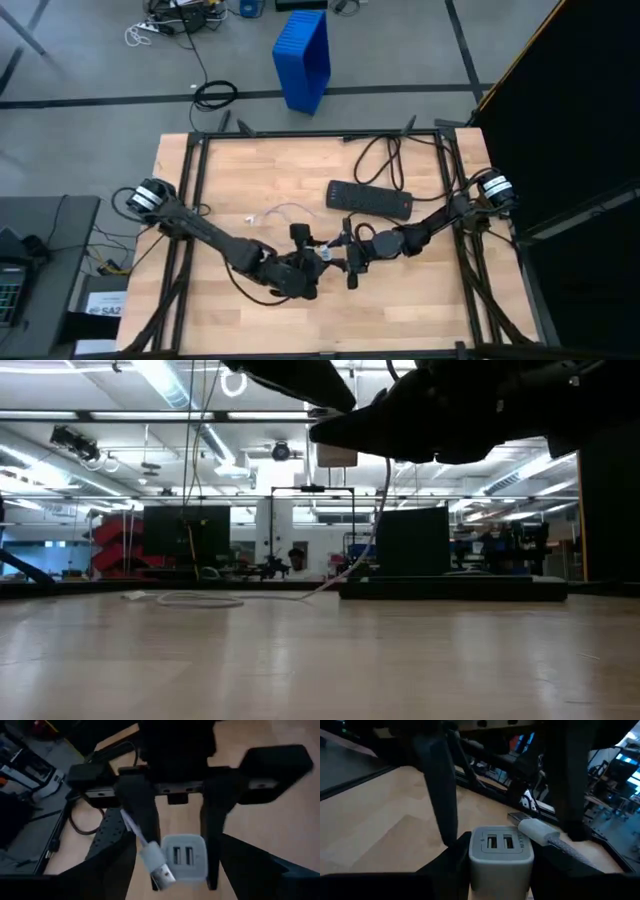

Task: Insert USB
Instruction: Insert the white charger cable into the white charger adapter

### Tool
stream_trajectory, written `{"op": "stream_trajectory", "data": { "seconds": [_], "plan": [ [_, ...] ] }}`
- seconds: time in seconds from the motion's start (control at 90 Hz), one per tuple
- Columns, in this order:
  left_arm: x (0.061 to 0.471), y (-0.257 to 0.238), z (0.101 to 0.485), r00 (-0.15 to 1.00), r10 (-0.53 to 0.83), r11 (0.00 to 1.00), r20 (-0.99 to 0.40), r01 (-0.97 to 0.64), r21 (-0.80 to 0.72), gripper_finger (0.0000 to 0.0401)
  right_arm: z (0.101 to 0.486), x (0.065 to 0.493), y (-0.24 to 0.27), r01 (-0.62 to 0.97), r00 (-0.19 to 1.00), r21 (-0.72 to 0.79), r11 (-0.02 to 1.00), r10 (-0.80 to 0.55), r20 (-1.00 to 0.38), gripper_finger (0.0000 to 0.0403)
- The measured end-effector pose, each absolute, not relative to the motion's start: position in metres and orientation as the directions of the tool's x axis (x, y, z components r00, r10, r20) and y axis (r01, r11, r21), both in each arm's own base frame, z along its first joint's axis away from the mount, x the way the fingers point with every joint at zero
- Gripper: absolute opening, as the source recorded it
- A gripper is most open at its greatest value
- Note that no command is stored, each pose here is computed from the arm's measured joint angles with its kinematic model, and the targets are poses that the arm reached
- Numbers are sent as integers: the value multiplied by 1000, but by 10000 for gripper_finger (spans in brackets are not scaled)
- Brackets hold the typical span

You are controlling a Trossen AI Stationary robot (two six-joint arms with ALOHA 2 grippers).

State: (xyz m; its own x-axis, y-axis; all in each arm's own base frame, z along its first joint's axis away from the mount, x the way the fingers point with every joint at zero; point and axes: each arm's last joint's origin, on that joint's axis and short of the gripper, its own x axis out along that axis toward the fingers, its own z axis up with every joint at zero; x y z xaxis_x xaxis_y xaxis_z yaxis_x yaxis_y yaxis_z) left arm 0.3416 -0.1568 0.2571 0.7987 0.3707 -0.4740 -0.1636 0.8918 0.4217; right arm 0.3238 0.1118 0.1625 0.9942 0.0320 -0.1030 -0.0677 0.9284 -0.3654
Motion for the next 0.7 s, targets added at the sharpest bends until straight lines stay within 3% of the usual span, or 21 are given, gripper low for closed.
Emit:
{"op": "stream_trajectory", "data": {
  "seconds": [0.289,0.7],
  "plan": [
    [339,-155,279,755,406,896,-514,-220,385,260,162,324,112,-69,994,-366,928,32,-106,118],
    [343,-144,270,709,393,914,-585,-235,330,260,162,324,112,-68,994,-367,928,30,-106,118]
  ]
}}
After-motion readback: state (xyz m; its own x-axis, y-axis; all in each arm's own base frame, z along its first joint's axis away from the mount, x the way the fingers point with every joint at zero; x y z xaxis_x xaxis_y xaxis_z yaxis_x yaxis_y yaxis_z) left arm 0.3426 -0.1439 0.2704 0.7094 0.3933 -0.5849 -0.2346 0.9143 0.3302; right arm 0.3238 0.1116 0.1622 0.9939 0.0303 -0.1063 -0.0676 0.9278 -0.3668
